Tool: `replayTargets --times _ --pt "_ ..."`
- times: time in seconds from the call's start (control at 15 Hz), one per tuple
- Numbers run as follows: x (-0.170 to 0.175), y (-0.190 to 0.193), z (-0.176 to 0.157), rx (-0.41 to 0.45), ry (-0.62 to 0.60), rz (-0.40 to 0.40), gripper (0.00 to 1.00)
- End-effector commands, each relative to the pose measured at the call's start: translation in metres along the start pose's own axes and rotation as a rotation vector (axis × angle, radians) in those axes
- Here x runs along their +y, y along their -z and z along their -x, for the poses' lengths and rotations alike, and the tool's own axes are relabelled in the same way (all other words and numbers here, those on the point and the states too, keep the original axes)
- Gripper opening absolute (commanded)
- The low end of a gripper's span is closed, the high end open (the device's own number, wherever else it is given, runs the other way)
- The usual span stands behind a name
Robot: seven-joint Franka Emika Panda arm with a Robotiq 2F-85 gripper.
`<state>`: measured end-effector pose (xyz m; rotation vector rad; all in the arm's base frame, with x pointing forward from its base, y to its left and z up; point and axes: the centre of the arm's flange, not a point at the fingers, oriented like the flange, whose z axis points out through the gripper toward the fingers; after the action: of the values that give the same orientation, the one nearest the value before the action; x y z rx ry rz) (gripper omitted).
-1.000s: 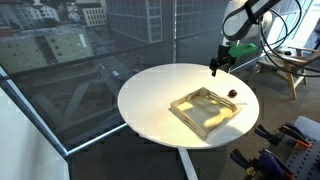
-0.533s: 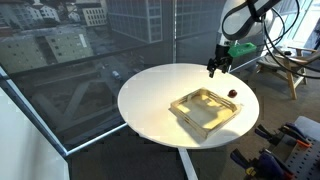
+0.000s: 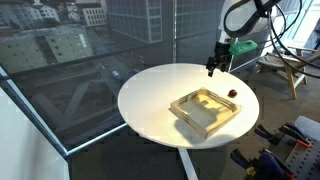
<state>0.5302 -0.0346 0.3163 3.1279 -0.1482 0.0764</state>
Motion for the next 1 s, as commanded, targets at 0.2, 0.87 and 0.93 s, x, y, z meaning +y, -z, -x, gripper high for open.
replayTargets --times 0.2,0.87,0.93 --pt "-0.002 0.034 0.017 0.006 0.029 0.002 1.0" --pt "-0.002 0.073 0.031 0.03 0.03 -0.005 1.0" --pt "-0.002 0.076 0.031 0.03 0.03 -0.005 1.0"
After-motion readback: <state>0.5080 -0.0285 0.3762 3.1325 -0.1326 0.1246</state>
